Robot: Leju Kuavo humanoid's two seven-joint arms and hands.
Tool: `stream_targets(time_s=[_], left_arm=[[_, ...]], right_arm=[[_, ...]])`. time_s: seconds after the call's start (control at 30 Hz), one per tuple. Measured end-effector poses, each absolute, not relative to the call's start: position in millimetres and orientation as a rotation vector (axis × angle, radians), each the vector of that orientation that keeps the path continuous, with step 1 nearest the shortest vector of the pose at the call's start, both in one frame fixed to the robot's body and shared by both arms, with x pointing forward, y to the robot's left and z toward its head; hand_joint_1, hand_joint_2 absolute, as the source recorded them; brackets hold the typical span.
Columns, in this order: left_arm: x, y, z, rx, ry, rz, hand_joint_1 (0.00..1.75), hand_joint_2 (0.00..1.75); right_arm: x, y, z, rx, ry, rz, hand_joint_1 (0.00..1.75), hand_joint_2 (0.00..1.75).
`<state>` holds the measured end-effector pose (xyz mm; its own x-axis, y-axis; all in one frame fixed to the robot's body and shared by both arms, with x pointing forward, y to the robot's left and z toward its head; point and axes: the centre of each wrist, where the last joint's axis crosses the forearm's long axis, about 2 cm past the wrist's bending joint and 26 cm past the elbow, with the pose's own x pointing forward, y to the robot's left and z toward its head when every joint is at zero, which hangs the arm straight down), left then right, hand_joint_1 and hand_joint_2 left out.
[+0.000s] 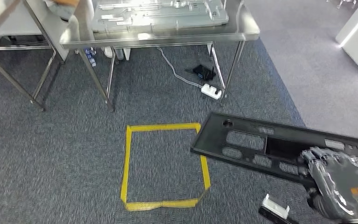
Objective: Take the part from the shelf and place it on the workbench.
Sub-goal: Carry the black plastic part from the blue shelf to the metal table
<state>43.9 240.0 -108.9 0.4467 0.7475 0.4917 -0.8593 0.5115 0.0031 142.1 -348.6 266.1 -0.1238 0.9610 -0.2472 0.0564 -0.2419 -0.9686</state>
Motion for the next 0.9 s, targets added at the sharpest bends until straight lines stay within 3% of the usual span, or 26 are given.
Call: stream_targets(time_s=[0.9], left_arm=[[44.0,232.7,-108.1,0.262,-0.474,1.020,0.00,1.75]], right_arm=[[146.4,-356.1,273.2,-1.365,-1.186,1.462,1.75,1.75]])
